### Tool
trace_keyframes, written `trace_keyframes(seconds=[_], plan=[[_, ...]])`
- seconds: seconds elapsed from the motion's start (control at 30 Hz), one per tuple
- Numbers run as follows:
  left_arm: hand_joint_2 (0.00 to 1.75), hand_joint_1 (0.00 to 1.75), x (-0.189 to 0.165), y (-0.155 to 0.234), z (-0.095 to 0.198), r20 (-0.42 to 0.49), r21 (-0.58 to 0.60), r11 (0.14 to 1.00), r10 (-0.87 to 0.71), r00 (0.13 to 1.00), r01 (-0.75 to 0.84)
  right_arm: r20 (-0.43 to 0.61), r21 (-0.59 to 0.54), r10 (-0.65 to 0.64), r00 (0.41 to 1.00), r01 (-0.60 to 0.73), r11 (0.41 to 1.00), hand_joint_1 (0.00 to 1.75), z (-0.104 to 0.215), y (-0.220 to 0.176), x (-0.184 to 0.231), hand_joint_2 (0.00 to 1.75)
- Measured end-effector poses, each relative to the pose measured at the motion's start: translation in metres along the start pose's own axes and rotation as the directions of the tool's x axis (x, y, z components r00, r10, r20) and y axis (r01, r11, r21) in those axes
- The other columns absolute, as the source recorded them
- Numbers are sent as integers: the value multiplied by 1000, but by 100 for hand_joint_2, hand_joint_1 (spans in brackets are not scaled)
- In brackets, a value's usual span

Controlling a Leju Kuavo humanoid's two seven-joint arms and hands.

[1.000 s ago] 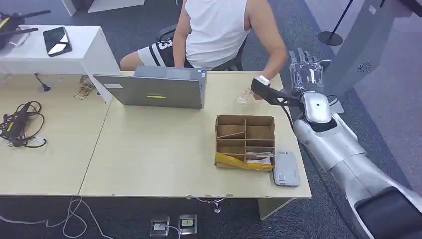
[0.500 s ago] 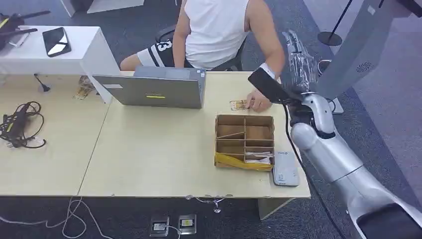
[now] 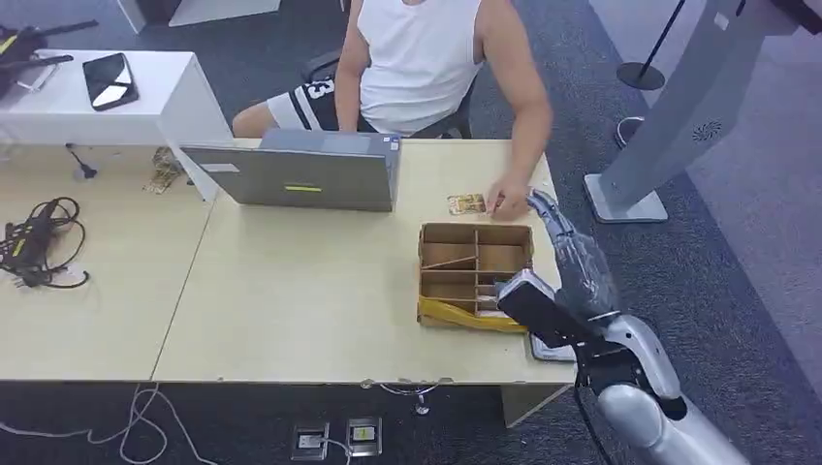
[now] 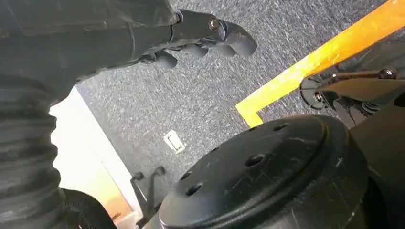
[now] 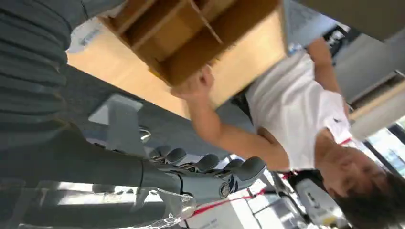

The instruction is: Pass the card to the sensor for recognition and then transmit it.

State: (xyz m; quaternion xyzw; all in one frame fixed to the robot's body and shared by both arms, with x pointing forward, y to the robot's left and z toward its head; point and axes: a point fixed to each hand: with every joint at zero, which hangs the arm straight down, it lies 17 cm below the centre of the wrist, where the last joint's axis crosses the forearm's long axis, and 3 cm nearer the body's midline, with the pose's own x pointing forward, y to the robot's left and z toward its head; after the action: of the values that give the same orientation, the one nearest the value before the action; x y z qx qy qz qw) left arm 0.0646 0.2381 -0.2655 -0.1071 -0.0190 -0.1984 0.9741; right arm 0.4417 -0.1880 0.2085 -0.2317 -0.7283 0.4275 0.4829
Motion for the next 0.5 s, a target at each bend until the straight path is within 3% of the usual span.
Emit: trace_keyframes(seconds=[0.23,0.5], plan=[[175,0,0,0,0,0,0,1000,0,1000,0,-113,140,200,973,-184,973,0,36,34,-44,175],[175,0,1,-1,0,2,-1,1000,0,1000,0,-204,222,433,878,-389,894,0,50,40,-82,175]])
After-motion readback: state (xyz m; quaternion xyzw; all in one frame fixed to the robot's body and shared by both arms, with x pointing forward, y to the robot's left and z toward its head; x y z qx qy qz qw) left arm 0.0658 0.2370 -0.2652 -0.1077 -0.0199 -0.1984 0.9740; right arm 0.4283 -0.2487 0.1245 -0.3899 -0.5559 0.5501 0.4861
